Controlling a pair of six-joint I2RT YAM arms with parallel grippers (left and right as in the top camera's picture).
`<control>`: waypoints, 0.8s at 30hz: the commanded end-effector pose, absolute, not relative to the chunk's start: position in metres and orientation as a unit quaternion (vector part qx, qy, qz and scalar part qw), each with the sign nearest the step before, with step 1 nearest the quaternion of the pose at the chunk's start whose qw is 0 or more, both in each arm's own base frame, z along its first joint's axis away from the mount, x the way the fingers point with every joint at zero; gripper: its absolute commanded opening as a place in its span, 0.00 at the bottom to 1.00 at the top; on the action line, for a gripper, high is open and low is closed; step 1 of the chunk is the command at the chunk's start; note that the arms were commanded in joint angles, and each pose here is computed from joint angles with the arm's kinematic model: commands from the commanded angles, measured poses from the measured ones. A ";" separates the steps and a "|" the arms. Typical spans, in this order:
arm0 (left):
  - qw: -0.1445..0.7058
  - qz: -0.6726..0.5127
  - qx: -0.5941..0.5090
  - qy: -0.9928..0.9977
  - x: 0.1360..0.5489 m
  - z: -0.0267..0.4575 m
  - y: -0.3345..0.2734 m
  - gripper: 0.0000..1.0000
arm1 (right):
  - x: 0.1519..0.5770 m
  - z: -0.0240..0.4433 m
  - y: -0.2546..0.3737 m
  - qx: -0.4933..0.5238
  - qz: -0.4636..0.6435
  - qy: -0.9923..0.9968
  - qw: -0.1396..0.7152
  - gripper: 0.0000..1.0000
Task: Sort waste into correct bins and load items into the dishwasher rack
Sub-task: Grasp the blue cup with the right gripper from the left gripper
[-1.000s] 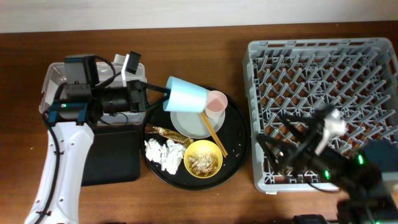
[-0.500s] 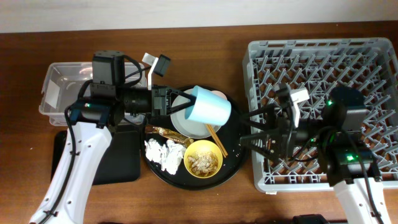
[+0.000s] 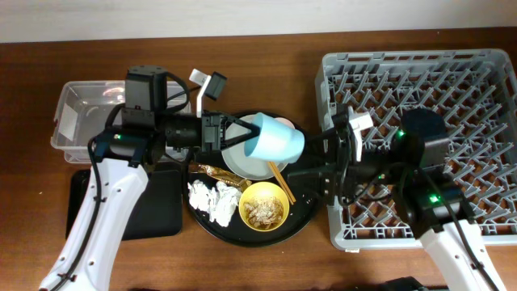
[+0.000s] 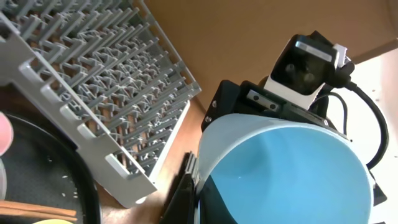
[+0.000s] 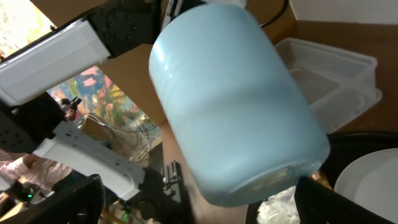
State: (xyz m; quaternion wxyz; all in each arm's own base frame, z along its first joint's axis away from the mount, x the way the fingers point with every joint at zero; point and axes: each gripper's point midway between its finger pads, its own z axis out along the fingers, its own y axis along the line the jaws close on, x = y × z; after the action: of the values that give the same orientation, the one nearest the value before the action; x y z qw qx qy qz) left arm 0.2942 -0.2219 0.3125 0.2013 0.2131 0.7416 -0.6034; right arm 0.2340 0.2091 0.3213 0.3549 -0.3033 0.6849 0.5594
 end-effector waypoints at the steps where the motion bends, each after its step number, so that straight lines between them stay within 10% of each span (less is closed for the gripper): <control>1: 0.191 -0.627 0.247 0.714 0.277 0.328 -0.230 0.00 | 0.244 0.326 0.214 -0.319 0.547 0.675 0.378 0.97; 24: 0.200 -0.656 0.249 0.684 0.279 0.344 -0.209 0.00 | 0.239 0.341 0.184 -0.353 0.569 0.629 0.395 0.98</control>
State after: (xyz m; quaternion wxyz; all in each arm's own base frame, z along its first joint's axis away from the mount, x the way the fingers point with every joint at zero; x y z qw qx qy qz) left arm 0.2869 -0.2084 0.3309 0.1934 0.2256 0.7029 -0.6462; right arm 0.2499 0.1841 0.3329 0.4040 -0.3274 0.6524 0.5513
